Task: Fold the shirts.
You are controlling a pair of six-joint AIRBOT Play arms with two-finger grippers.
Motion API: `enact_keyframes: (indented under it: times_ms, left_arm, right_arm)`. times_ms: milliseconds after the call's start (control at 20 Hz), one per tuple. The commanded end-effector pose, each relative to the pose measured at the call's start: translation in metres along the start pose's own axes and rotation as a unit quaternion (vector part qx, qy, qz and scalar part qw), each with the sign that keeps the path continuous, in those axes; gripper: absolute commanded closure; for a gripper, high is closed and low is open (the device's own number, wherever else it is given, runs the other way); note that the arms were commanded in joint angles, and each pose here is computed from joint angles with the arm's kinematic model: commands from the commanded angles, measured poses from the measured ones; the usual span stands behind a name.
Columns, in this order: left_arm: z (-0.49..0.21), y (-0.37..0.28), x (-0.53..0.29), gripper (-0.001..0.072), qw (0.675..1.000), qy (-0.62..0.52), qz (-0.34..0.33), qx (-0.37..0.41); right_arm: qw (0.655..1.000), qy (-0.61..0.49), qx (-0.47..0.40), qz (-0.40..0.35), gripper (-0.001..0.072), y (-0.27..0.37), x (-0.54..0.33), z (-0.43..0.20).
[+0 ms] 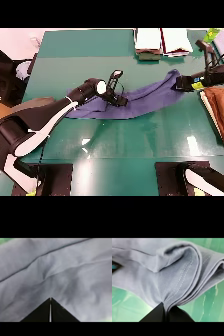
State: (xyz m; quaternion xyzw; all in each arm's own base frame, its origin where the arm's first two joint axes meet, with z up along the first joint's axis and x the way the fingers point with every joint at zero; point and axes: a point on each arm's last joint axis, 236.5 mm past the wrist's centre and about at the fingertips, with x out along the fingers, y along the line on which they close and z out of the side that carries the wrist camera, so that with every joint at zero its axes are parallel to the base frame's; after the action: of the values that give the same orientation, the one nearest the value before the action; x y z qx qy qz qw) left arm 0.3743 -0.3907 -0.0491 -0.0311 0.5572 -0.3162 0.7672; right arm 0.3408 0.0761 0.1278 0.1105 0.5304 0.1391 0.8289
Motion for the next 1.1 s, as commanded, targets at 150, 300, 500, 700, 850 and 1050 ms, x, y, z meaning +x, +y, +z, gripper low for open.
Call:
enact_keyframes:
  times_ms: [150, 300, 500, 700, 850, 1050]
  left_arm:
    - [-0.01, -0.004, 0.01, 0.0676, 1.0, 0.021, -0.005, 0.002]
    - [-0.008, -0.004, 0.009, 0.0676, 1.0, 0.018, -0.005, 0.003]
    - [0.008, 0.005, -0.016, 0.0676, 0.999, -0.007, 0.019, 0.029]
    - [0.057, 0.05, -0.11, 0.0676, 0.995, -0.073, 0.068, 0.026]
    - [0.089, 0.103, -0.214, 0.0676, 0.979, -0.154, 0.134, 0.011]
    - [0.097, 0.148, -0.343, 0.0676, 0.945, -0.258, 0.203, -0.008]
  right_arm:
    - [0.998, -0.02, -0.049, 0.029, 0.0695, 0.057, -0.04, 0.021]
    - [0.997, 0.006, -0.069, 0.04, 0.0695, 0.075, -0.032, 0.025]
    - [0.994, 0.011, -0.094, 0.059, 0.0695, 0.106, -0.021, 0.032]
    - [0.988, 0.008, -0.127, 0.083, 0.0695, 0.146, -0.005, 0.039]
    - [0.982, -0.031, -0.141, 0.118, 0.0694, 0.194, 0.014, 0.056]
    - [0.973, -0.049, -0.155, 0.163, 0.0693, 0.266, 0.064, 0.059]
